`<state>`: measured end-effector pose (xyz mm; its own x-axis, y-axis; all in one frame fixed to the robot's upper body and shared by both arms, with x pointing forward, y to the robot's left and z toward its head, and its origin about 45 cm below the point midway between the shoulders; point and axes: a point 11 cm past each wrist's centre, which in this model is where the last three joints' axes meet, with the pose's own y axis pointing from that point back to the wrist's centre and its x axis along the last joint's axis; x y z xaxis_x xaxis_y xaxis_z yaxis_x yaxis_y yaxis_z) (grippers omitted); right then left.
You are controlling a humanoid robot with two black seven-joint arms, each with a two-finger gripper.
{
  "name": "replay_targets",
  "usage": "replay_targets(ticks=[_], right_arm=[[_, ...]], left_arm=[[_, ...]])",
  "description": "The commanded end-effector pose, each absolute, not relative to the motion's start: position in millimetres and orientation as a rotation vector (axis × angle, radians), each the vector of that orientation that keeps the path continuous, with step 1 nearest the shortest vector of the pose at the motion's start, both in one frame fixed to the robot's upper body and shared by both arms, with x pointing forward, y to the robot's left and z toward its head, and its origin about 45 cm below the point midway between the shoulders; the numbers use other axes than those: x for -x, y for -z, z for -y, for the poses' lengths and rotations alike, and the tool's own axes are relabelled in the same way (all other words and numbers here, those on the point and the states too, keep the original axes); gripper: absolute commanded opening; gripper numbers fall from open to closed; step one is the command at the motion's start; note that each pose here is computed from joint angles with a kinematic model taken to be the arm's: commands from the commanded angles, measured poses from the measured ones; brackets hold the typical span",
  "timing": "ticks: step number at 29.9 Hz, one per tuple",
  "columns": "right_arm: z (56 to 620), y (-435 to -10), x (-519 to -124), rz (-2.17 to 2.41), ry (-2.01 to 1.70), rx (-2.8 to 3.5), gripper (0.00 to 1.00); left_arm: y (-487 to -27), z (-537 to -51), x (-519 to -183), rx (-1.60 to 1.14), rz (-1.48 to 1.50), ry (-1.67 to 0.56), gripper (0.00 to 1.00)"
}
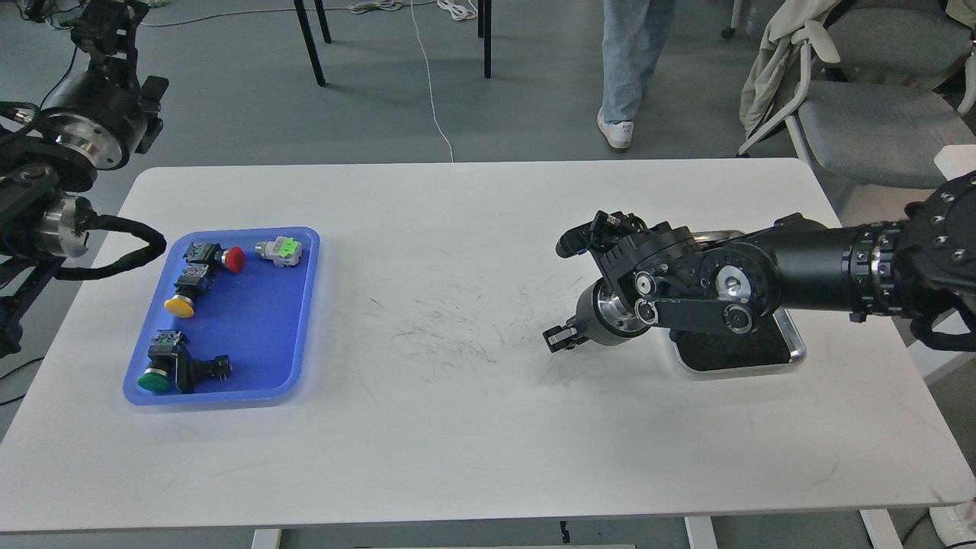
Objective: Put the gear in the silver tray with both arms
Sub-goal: 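Carry the gear with the right gripper into the silver tray and release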
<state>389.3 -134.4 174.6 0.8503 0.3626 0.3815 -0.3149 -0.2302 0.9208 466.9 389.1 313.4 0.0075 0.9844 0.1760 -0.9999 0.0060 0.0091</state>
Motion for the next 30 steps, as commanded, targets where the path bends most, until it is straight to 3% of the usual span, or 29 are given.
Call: replay_targets(ticks=[1, 6, 10, 18, 30], right_arm=[[148.7, -236.0, -423.0, 0.136, -0.663, -1.746, 0.02], [201.1, -312.6, -448.3, 0.366, -0.636, -1.827, 0.02], [266.6, -329.6, -453.3, 0.518, -0.577, -1.789, 0.02], [352.8, -233.0, -410.5, 0.547, -0.363, -1.704, 0.02], [337.2, -167.2, -381.0, 0.418, -0.335, -1.705, 0.02]], left_arm=[[-313.9, -389.8, -466.8, -0.146, 0.134, -1.561, 0.98], [-314.3, -390.0, -466.8, -0.144, 0.134, -1.562, 0.98], [-314.1, -388.3, -467.3, -0.143, 0.133, -1.558, 0.98], [-309.3, -381.1, -468.1, -0.148, 0.13, -1.545, 0.98], [-305.0, -369.9, -470.2, -0.161, 0.142, -1.532, 0.98]])
